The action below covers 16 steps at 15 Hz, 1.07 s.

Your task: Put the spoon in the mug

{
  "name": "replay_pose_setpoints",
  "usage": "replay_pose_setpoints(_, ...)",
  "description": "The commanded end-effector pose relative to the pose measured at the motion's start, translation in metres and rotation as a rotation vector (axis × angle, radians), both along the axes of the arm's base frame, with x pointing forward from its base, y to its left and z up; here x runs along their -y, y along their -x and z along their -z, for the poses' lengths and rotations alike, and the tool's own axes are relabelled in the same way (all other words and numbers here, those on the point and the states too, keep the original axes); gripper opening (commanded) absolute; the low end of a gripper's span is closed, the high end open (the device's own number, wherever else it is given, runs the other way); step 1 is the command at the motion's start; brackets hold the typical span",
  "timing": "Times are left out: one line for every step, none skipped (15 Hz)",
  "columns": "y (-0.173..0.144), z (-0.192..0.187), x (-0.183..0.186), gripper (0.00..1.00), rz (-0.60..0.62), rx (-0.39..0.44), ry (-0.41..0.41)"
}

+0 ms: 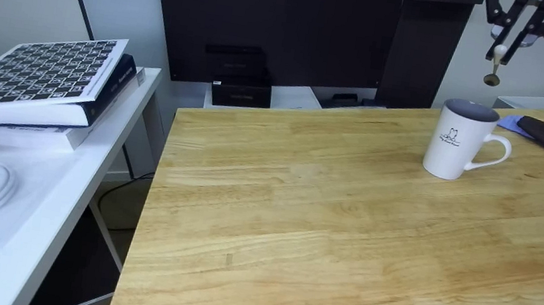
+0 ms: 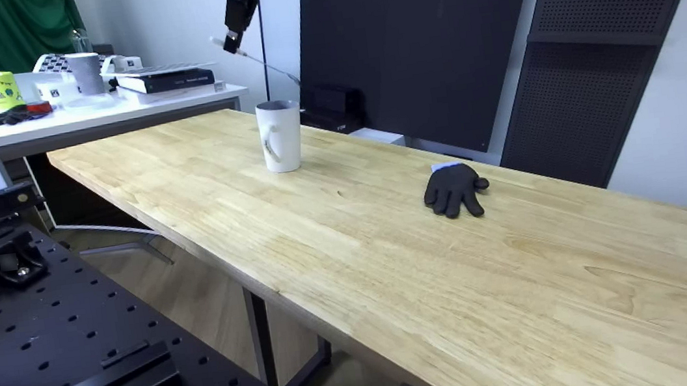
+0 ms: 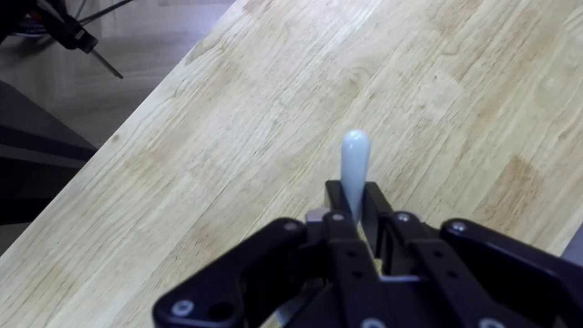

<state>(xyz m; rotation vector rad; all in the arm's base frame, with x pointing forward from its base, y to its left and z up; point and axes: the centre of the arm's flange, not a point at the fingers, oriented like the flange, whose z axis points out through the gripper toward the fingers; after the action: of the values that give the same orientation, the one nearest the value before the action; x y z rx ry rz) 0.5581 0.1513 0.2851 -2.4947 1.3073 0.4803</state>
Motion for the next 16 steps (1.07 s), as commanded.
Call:
replay_pose_setpoints(-0.019,0.012,0.002,0.03,0.057,-0.021,-0.097)
replay_pose_setpoints(-0.021,0.017,0.000,0.03,0.069,-0.027,-0.110)
replay_pose_setpoints(-0.023,0.020,-0.002,0.03,0.077,-0.030,-0.122)
replay_pose_setpoints(-0.024,0.024,-0.005,0.03,0.085,-0.037,-0.132)
replay_pose_setpoints(-0.025,0.027,-0.007,0.03,0.091,-0.042,-0.135)
replay_pose_setpoints(-0.025,0.029,-0.010,0.03,0.092,-0.047,-0.139)
replay_pose_setpoints(-0.026,0.031,-0.012,0.03,0.096,-0.051,-0.146)
replay_pose_setpoints(-0.026,0.033,-0.014,0.03,0.096,-0.055,-0.147)
replay_pose_setpoints(-0.026,0.036,-0.015,0.03,0.099,-0.059,-0.152)
replay_pose_setpoints(-0.025,0.040,-0.014,0.03,0.106,-0.063,-0.157)
replay_pose_setpoints(-0.025,0.043,-0.012,0.03,0.115,-0.069,-0.162)
replay_pose_setpoints(-0.025,0.047,-0.009,0.03,0.127,-0.074,-0.172)
replay_pose_setpoints(-0.025,0.050,-0.006,0.03,0.139,-0.079,-0.181)
replay_pose_setpoints(-0.025,0.053,-0.003,0.03,0.153,-0.085,-0.191)
replay_pose_setpoints(-0.024,0.057,0.000,0.03,0.164,-0.092,-0.202)
replay_pose_setpoints(-0.025,0.061,0.002,0.03,0.176,-0.096,-0.210)
